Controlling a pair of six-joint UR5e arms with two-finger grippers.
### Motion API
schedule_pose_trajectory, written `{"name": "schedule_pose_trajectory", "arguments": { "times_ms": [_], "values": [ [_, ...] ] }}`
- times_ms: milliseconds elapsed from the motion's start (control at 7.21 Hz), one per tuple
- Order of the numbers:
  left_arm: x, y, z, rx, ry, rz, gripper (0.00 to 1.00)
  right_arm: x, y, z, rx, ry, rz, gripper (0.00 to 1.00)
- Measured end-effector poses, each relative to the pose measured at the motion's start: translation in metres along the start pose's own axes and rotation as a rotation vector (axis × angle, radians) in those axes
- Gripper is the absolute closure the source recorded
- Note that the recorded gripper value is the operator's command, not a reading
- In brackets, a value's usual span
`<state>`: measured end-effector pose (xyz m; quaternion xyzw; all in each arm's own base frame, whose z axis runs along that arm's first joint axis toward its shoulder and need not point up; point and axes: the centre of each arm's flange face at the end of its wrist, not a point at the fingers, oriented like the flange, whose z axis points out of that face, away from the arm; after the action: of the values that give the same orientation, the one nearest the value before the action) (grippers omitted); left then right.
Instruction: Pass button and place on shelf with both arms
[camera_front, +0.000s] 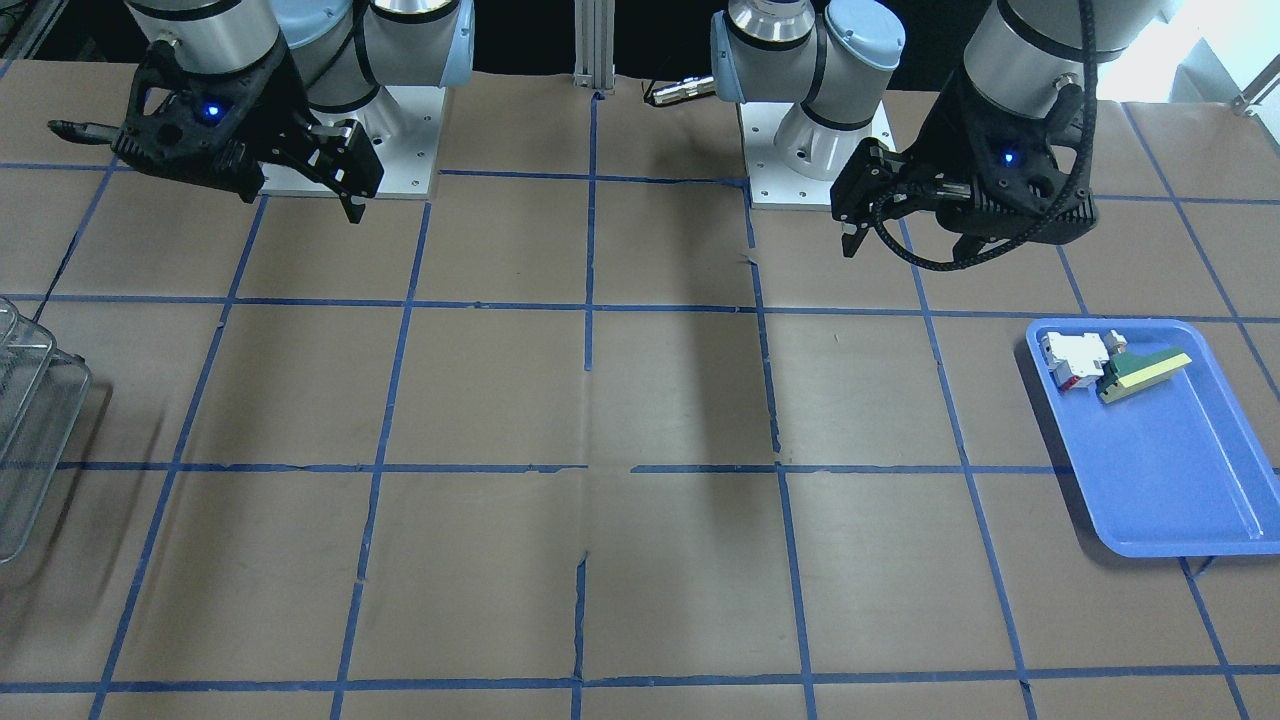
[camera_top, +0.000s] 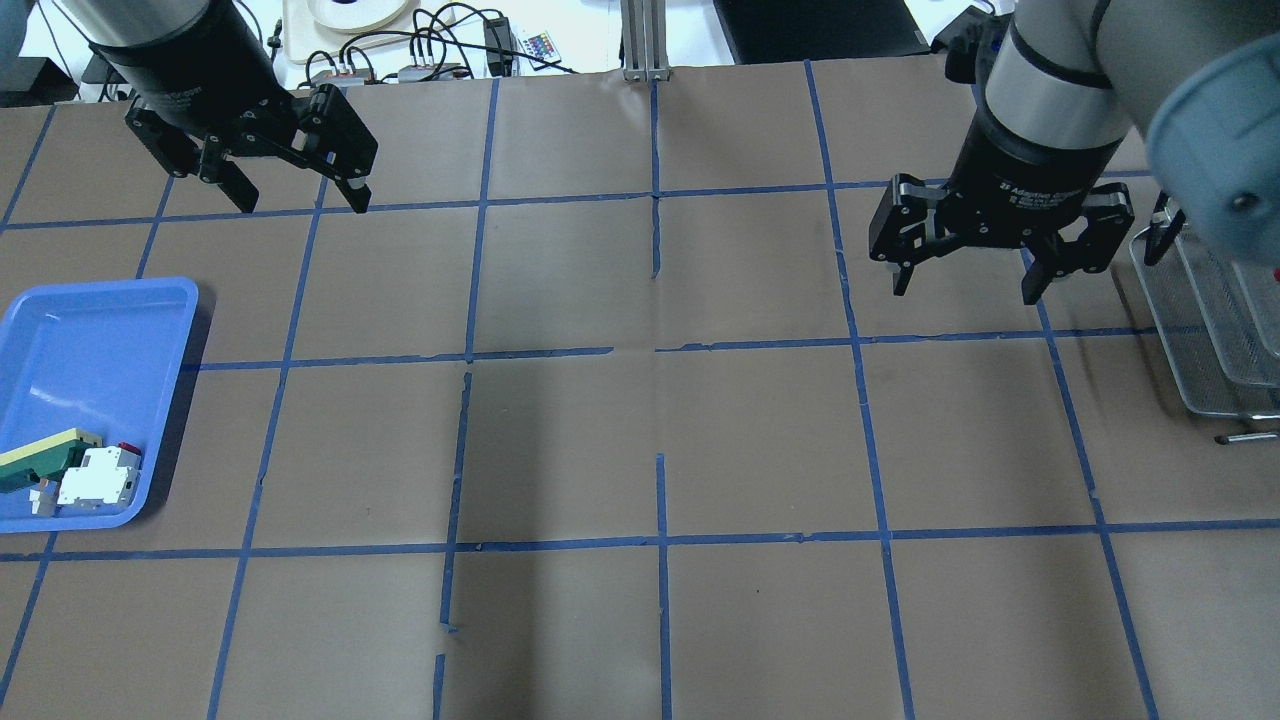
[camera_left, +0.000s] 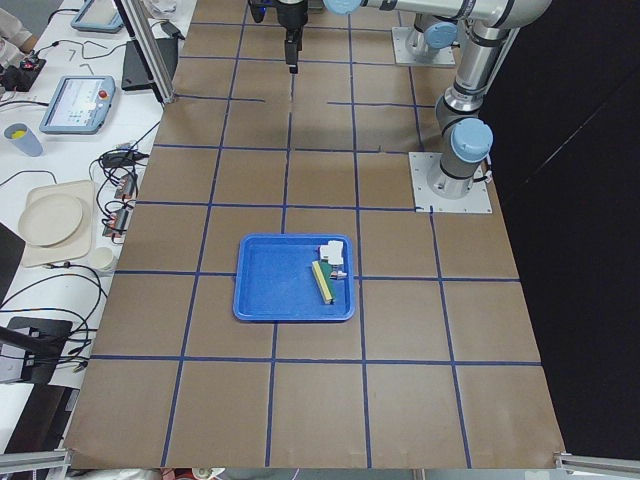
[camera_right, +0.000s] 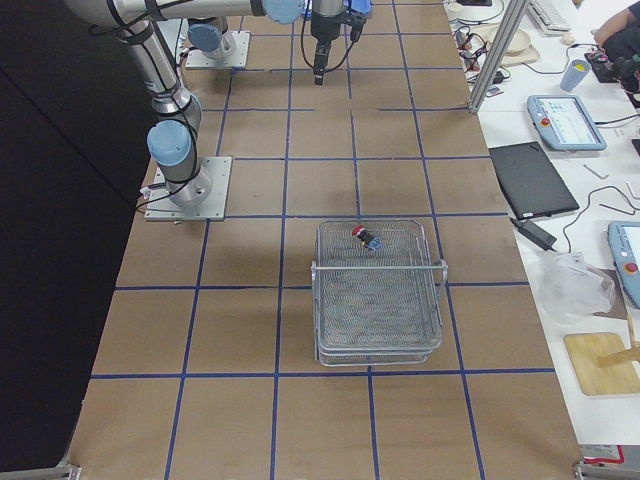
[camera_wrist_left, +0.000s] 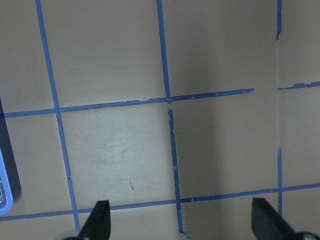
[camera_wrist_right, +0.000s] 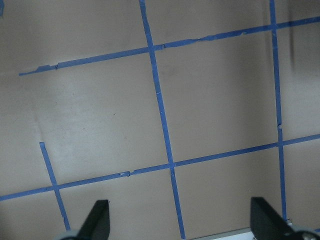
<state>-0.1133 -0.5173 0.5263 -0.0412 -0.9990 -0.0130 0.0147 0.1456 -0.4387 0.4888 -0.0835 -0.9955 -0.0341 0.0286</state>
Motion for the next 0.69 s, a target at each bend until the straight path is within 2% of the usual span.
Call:
{"name": "schedule_pose_trajectory", "arguments": {
  "times_ms": [277,555,693],
  "values": [
    [0.000,0.000,0.000,0.000,0.000,0.000,0.00,0.001,0.003,0.010,-0.006,0.001,-0.011,0.00],
    [0.000,0.000,0.000,0.000,0.000,0.000,0.00,0.005,-0.001,0.019,0.001,0.000,-0.062,0.00],
    [0.000,0.000,0.002,-0.003,0.000,0.000,0.00,0.005,-0.002,0.020,0.004,-0.014,-0.073,0.00]
  ]
}}
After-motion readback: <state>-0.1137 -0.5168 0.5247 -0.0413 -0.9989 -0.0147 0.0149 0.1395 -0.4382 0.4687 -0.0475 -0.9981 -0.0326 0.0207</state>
